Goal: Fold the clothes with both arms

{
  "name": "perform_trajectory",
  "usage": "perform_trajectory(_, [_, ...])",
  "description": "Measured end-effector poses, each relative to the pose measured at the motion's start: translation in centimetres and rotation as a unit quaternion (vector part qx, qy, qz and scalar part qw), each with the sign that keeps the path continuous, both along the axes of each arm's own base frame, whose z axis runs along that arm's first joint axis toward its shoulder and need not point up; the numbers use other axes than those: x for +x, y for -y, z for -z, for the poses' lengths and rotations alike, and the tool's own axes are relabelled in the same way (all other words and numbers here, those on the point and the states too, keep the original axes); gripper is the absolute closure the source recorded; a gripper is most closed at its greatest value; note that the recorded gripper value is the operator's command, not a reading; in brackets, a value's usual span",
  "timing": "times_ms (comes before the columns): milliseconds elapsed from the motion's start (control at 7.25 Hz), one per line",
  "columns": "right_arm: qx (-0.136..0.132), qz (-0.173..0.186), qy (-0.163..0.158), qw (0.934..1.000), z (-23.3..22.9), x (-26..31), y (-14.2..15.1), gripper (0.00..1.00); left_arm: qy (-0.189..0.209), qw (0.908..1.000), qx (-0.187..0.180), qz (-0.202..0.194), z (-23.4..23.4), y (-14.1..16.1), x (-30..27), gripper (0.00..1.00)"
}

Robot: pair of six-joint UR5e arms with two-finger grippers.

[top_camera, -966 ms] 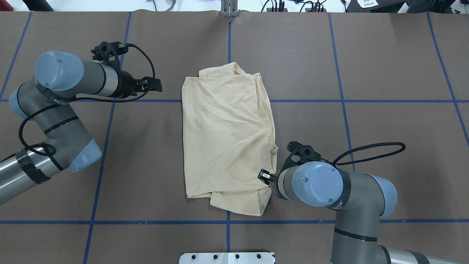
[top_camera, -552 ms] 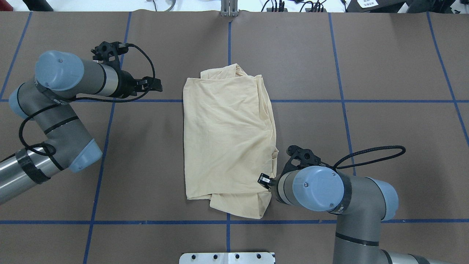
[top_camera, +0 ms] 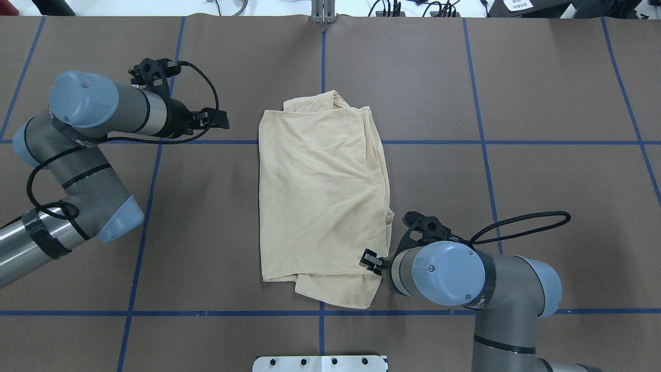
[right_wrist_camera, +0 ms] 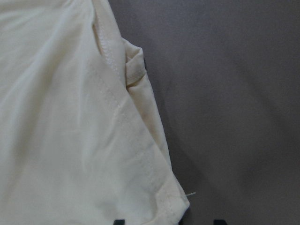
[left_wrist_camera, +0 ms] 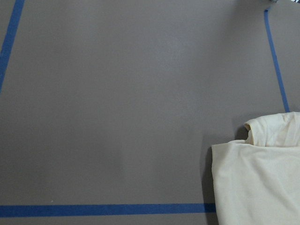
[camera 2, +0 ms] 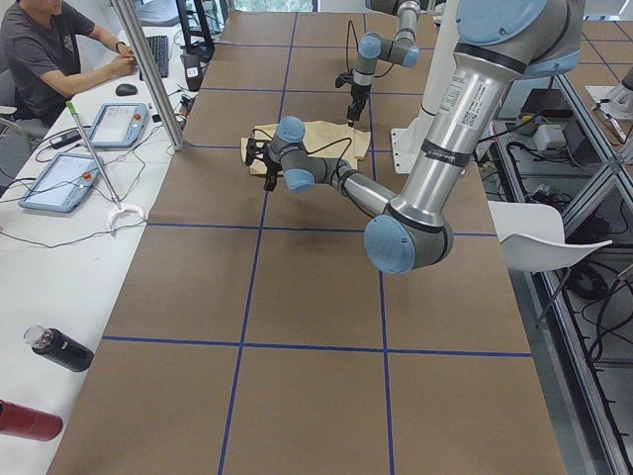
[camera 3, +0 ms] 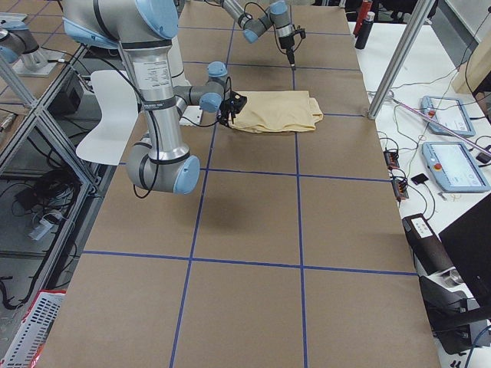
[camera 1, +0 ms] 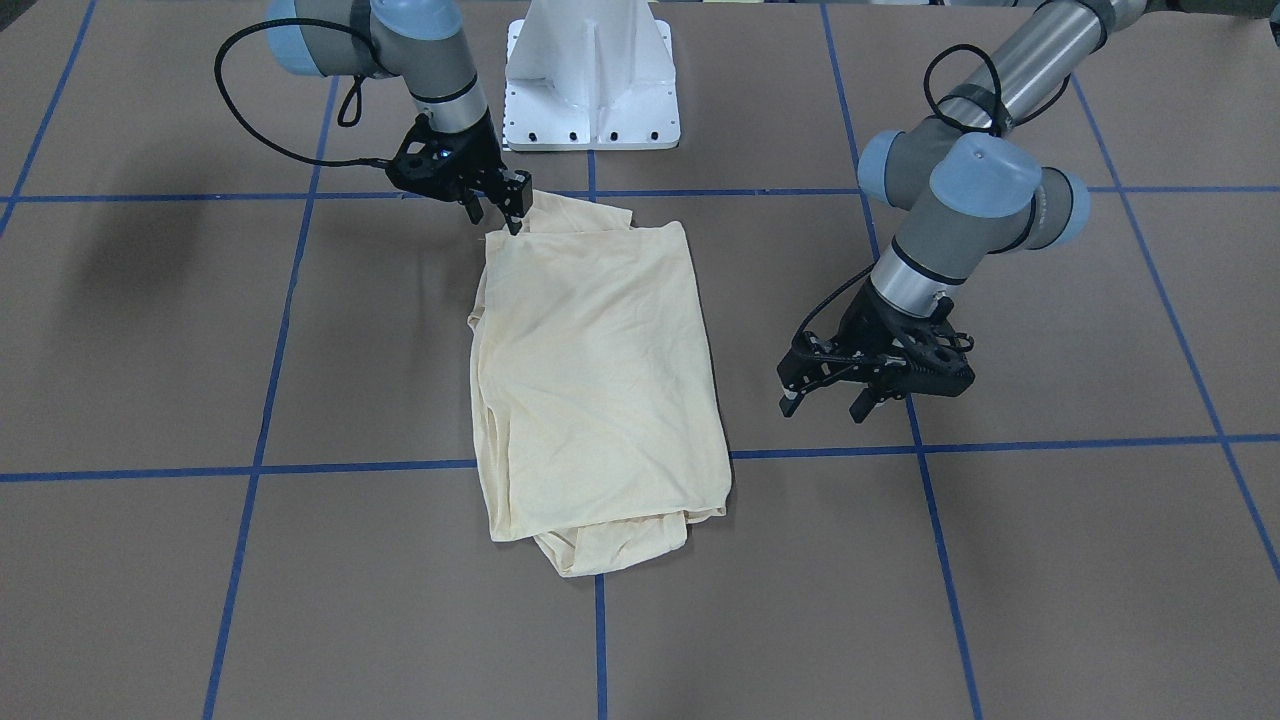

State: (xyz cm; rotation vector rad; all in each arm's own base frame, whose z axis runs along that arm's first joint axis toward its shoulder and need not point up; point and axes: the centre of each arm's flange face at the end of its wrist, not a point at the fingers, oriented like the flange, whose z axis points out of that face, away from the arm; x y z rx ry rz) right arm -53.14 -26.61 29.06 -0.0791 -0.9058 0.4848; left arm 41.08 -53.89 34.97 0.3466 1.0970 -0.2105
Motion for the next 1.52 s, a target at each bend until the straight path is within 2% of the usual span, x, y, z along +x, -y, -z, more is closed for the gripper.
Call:
perform_trajectory(138, [-0.002, -0.002, 0.0, 1.0, -0.1, 0.0, 0.0, 0.39, -0.001, 1.0, -0.002, 0.001, 0.1, 0.0, 0.0, 0.0])
perform_trajectory(276, [-0.004, -0.003, -0.002, 1.0, -0.3, 0.0, -0.1, 0.48, -0.002, 1.0, -0.003, 0.002, 0.1, 0.0, 0.0, 0.0])
perform_trajectory(828, [-0.007, -0.004, -0.005, 1.0, -0.6, -0.3, 0.0, 0.51, -0.005, 0.9999, -0.009, 0.005, 0.2, 0.0, 0.0, 0.0])
perform_trajectory(1517, [-0.006, -0.018, -0.007, 0.9998, -0.6, 0.1, 1.6, 0.53, -0.006, 0.9999, -0.009, 0.005, 0.2, 0.0, 0.0, 0.0])
